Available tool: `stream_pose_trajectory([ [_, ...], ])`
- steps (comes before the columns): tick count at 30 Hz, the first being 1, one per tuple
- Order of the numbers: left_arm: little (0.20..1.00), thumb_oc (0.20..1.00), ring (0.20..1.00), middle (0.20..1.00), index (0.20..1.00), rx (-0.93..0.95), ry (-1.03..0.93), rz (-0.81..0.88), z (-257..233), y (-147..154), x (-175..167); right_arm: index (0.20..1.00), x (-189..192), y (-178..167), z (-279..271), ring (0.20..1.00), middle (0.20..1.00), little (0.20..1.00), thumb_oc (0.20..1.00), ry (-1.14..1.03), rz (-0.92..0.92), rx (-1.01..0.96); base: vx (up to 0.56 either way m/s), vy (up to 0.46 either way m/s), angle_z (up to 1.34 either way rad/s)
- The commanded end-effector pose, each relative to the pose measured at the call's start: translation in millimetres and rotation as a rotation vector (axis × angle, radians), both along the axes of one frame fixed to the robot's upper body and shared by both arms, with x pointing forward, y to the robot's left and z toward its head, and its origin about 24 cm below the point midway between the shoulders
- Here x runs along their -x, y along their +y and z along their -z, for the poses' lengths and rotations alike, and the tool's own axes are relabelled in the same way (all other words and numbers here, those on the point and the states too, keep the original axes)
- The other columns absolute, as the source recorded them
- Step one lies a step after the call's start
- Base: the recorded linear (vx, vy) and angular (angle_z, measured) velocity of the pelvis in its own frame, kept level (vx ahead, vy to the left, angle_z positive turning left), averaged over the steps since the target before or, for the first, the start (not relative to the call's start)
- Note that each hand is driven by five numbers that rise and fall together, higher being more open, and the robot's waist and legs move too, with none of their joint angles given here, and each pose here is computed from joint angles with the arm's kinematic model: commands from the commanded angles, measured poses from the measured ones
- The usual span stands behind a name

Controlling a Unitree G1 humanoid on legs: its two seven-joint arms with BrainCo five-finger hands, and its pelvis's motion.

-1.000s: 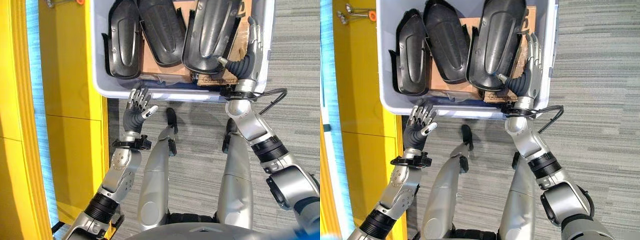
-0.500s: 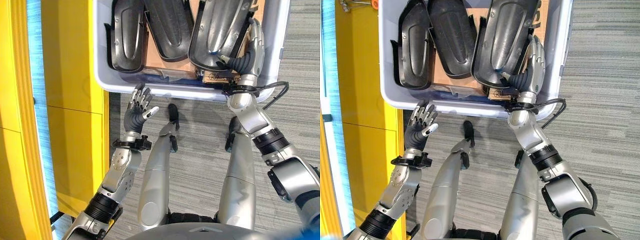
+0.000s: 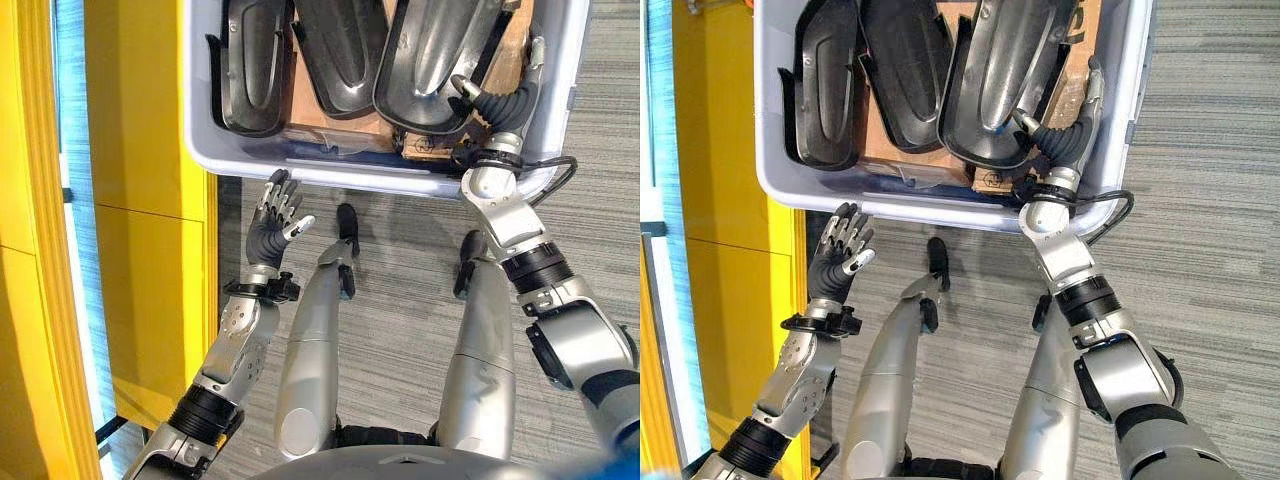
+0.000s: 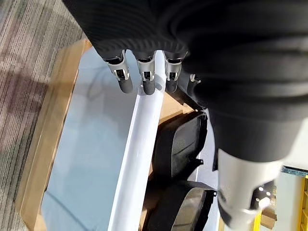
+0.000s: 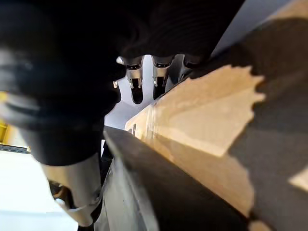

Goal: Move parts from the plastic box to the shelf.

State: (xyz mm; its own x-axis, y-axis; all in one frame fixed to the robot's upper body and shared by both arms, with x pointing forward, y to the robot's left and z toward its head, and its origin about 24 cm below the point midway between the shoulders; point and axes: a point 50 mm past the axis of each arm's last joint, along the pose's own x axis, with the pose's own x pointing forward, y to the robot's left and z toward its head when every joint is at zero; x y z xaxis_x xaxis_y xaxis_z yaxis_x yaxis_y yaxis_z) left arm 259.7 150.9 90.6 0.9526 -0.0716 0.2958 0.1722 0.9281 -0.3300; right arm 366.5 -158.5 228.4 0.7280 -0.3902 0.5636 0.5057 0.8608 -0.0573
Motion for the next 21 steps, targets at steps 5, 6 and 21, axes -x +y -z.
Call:
stream_pose_trajectory([
  [5, 1.000, 1.000, 1.000, 1.000, 1.000, 0.061, -0.063, -0.025, -8.2, 12.0, -0.6, 1.000, -9.8, -28.0, 11.0, 1.000, 1.000, 1.000, 1.000, 0.194, 0.169, 0.296, 0.01, 0.011, 0.01],
  [6, 1.000, 1.000, 1.000, 1.000, 1.000, 0.062, -0.064, -0.027, -8.4, 12.6, -0.9, 1.000, -11.7, -29.2, 10.9, 1.000, 1.000, 1.000, 1.000, 0.223, 0.202, 0.343, 0.00, 0.000, 0.00],
  [21, 1.000, 1.000, 1.000, 1.000, 1.000, 0.078, -0.075, -0.019, -13.9, 20.9, 0.3, 1.000, -22.3, -93.5, 10.6, 1.000, 1.000, 1.000, 1.000, 0.590, 0.600, 0.603, 0.00, -0.019, 0.04],
])
